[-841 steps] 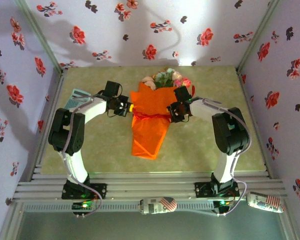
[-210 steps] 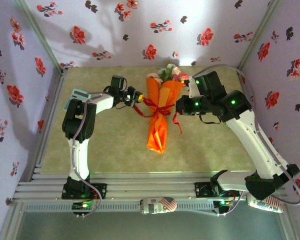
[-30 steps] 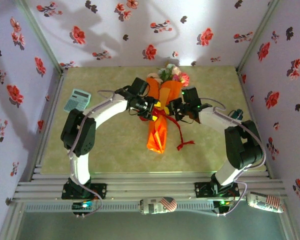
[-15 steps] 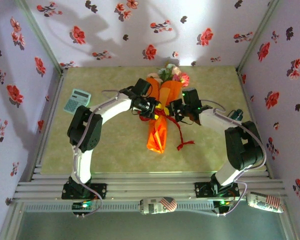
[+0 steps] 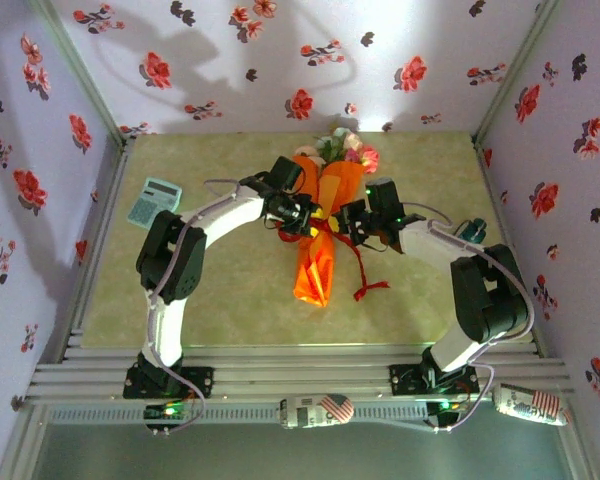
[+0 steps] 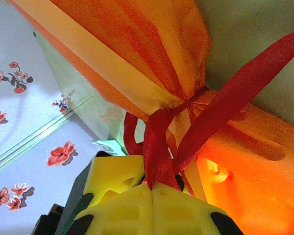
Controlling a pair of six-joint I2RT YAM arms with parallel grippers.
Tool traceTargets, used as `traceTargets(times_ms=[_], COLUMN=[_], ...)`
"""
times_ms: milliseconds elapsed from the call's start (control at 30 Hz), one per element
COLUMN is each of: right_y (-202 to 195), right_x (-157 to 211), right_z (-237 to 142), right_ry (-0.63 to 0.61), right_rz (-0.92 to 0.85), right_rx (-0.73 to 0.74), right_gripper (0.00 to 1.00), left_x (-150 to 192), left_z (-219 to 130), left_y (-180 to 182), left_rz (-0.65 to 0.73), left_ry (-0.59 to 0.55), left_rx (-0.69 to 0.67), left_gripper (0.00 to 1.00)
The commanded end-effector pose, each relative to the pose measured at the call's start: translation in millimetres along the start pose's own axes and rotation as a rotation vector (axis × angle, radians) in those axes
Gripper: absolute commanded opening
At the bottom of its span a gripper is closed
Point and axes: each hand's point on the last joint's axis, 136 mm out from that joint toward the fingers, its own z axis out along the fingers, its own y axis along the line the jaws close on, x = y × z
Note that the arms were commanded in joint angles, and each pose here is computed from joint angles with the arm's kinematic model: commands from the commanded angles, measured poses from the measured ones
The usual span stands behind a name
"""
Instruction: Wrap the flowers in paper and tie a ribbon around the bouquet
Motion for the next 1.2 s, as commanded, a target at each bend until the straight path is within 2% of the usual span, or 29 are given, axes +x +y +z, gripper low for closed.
traceTargets(times_ms=[0, 300, 567, 700, 933, 967, 1033, 1167], right_y=[7, 7, 5, 2, 8, 8, 12, 17], right_x=[5, 6, 7, 8, 9, 10, 10, 10], right_z=[-7, -7, -8, -5, -3, -2, -1, 1], right_ry=[0.013, 0.016, 0.025, 0.031, 0.044, 0.046, 0.051, 0.054], right_rz=[0.006, 0.008, 0.011, 0.024, 0.063, 0.070, 0.084, 0.093], right_rx=[-0.029, -0.032, -0.028, -0.032, -0.074, -0.079, -0.095, -0.110], right_gripper=[0.00, 0.00, 0.00, 0.00, 0.00, 0.00, 0.00, 0.00], left_x=[-9, -17, -23, -24, -24, -24, -23, -21], left_z=[5, 10, 2, -2, 1, 1, 2, 6], left_y=[1, 1, -6, -8, -10, -11, -10, -7], left_rz=[0.007, 0.003, 0.016, 0.025, 0.028, 0.029, 0.031, 0.025], left_ry=[-0.018, -0.039, -0.076, -0.084, -0.075, -0.075, -0.069, -0.052], left_rx=[-0.024, -0.024, 0.006, 0.018, 0.027, 0.028, 0.025, 0.011], left_gripper=[0.37, 0.30, 0.14, 0.10, 0.10, 0.11, 0.20, 0.28])
